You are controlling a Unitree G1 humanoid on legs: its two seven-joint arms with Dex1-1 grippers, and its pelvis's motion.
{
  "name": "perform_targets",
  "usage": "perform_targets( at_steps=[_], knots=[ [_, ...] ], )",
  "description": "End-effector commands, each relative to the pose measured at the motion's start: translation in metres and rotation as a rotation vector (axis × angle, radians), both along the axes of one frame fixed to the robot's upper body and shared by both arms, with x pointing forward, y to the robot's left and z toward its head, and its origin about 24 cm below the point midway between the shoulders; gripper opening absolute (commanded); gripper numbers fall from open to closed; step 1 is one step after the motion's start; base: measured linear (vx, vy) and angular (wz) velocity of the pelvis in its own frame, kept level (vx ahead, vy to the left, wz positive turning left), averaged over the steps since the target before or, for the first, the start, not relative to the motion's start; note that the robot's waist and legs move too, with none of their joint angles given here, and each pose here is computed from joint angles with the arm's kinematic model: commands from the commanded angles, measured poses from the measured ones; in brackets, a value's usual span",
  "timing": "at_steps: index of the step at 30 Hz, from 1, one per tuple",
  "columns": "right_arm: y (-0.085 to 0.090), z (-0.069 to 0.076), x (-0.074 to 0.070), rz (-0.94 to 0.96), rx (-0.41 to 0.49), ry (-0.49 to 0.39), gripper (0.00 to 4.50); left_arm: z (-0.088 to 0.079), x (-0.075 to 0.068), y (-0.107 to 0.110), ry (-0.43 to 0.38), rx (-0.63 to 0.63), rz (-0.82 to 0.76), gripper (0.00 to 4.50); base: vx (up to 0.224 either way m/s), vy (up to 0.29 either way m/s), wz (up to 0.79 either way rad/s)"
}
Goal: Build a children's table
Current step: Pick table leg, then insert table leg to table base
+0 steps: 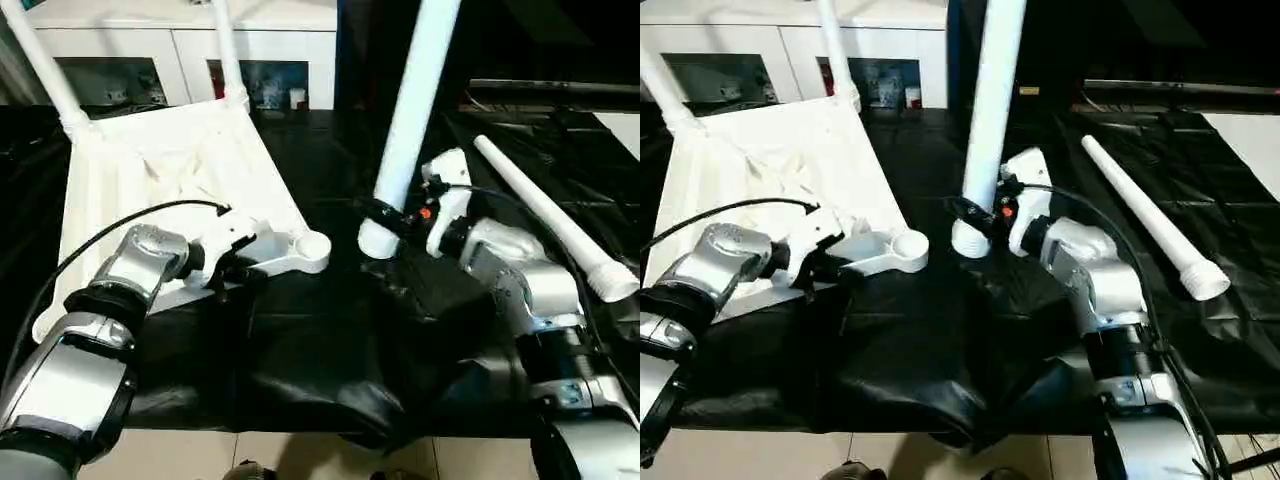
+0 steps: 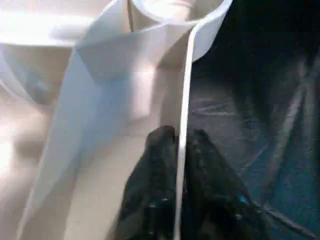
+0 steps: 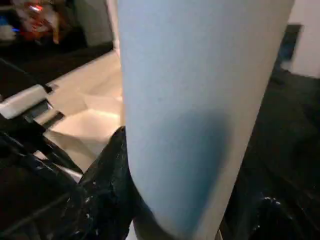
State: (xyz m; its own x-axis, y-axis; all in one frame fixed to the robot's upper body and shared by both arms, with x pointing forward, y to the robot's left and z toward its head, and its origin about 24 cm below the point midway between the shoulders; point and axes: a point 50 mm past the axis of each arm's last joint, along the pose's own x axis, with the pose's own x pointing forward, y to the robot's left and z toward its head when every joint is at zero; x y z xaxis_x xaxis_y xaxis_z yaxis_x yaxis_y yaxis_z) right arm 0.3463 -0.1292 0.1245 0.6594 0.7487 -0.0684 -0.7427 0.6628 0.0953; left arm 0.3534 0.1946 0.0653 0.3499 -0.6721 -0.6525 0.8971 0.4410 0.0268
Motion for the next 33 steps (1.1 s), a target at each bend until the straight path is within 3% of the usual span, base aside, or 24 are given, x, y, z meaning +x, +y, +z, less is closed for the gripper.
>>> perform_targets(
  at_steps=[1,7,11,21,33],
  knots=[
    [0.006,0.009,-0.002,0.06,0.028,-0.022,1.86,-0.002,-0.005,-0.01,-0.007,-0.047,-0.085,0.16,0.0,0.0,0.0],
    [0.023,-0.002,-0.007,0.087,0.044,0.011,1.86,-0.036,-0.033,-0.045,0.05,-0.095,-0.203,0.0,0.0,0.0,0.0],
    [0.032,-0.011,-0.01,0.135,0.004,0.036,1.86,-0.044,-0.036,-0.054,0.043,-0.088,-0.198,0.0,0.0,0.0,0.0],
    [0.035,-0.031,-0.007,0.104,-0.089,0.091,1.86,-0.035,-0.035,-0.051,-0.022,-0.1,-0.175,0.0,0.0,0.0,0.0],
    [0.03,-0.045,0.0,0.044,-0.037,0.134,1.86,-0.03,-0.036,-0.056,-0.037,-0.131,-0.192,0.0,0.0,0.0,0.0]
  ],
)
